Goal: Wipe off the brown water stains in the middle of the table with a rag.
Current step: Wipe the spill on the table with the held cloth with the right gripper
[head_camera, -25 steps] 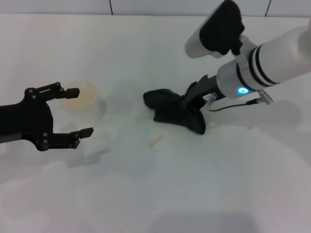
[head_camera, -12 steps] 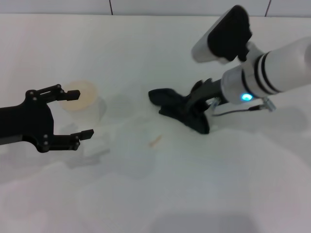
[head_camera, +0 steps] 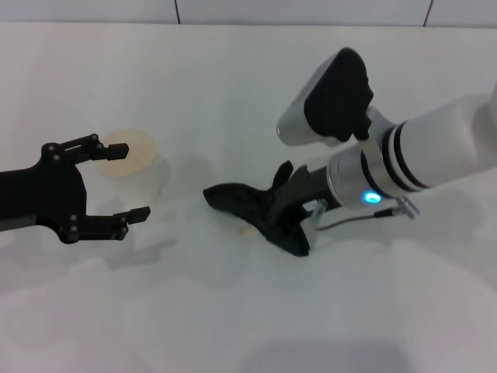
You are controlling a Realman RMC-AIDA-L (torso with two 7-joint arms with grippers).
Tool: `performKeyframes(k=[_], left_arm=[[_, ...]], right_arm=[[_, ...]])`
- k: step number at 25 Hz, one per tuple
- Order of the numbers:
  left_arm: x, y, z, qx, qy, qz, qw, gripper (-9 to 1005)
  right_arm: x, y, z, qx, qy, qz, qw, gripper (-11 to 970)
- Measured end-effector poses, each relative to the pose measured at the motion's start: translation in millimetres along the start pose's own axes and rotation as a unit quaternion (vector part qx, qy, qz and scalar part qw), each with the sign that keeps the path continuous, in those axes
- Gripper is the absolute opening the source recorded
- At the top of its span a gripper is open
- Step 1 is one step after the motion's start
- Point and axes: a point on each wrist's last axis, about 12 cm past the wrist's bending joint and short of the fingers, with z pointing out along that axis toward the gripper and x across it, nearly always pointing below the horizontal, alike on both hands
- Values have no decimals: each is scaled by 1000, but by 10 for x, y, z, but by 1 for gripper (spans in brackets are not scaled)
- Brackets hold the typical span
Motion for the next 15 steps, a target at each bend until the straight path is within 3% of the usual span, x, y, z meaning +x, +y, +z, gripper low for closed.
performKeyframes(k=[15], left_arm=[[4,-2,-3,-1,1,3,1000,889]], right_arm=[[149,176,-131,-40,23,4,999,94]])
